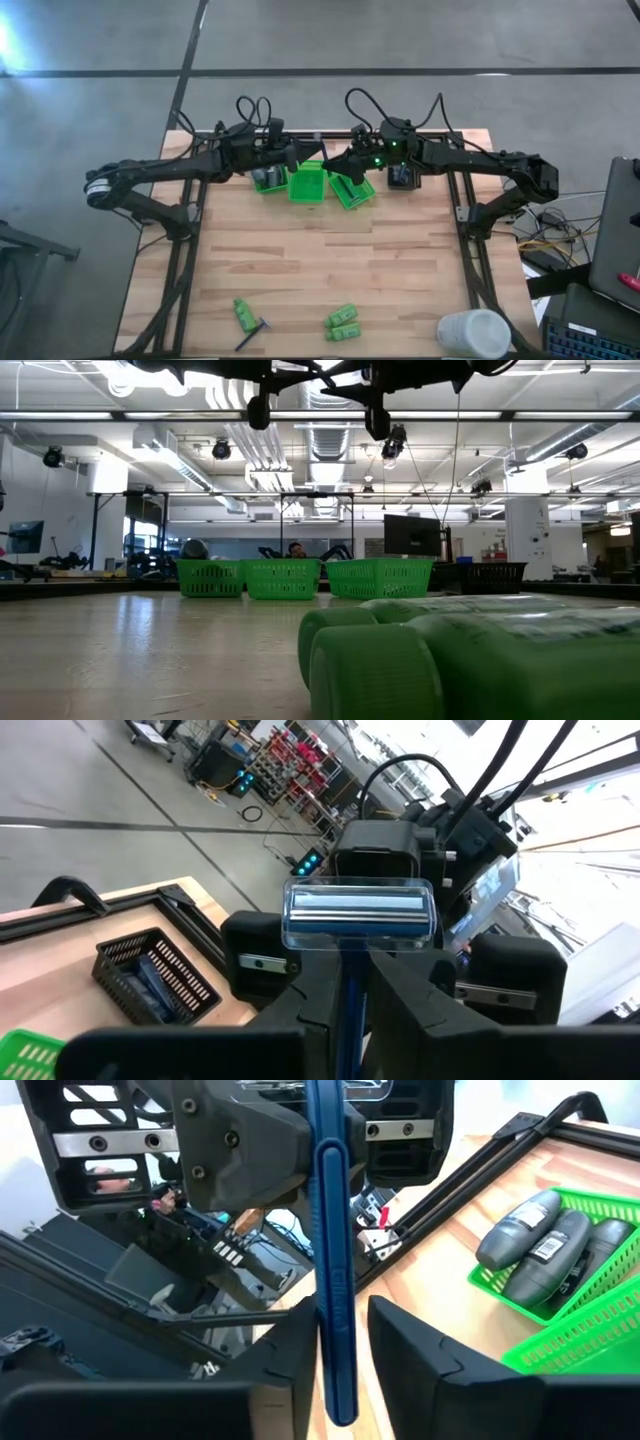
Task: Pick & Place Travel size toiletries
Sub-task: Put the razor into the right green bin
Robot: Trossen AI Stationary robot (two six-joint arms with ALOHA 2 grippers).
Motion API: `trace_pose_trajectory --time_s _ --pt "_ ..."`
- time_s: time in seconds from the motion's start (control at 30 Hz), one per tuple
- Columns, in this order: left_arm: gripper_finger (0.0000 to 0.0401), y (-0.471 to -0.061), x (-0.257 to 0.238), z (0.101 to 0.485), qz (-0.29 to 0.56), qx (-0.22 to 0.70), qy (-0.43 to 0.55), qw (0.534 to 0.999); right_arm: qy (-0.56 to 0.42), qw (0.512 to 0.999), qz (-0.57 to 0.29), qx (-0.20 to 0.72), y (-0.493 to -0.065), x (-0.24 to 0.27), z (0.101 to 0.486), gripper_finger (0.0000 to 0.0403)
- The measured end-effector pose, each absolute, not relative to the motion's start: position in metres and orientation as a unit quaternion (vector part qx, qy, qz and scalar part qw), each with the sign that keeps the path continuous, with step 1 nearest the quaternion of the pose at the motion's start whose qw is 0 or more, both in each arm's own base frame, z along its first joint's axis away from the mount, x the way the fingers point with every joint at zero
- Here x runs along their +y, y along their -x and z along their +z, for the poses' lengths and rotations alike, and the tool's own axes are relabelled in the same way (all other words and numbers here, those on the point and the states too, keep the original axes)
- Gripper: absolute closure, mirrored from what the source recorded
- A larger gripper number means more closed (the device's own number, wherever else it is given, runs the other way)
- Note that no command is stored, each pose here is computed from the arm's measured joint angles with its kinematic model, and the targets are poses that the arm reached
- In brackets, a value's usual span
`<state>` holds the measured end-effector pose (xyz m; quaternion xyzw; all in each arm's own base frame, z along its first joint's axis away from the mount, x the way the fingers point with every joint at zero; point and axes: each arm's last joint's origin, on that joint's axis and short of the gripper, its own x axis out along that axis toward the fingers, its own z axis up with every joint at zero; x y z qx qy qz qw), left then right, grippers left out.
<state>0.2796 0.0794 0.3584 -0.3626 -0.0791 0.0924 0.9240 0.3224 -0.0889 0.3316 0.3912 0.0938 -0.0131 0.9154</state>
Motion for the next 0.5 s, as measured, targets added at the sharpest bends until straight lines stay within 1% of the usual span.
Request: trace_pose_trajectory --time_s 0.17,0.27,0.37,0.5 --pt "0.0352 -0.2796 0.0795 0.3577 0.095 -0.077 0.364 0.924 -0.391 0.916 -0.011 0.094 -0.3224 -0.0888 0.3319 0.0353" --pt "0.0336 -0.2797 0.0792 0.3574 0.094 -0.076 0.363 0.924 -0.391 0.915 -0.012 0.094 -0.3223 -0.0888 0.3318 0.037" --pt "0.0306 -0.2797 0.0791 0.3573 0.094 -0.075 0.363 0.924 -0.389 0.916 -0.012 0.095 -0.3223 -0.0889 0.3316 0.0373" --pt "0.0253 -0.2798 0.0788 0.3564 0.094 -0.07 0.364 0.924 -0.384 0.918 -0.017 0.097 -0.3221 -0.0894 0.3308 0.037"
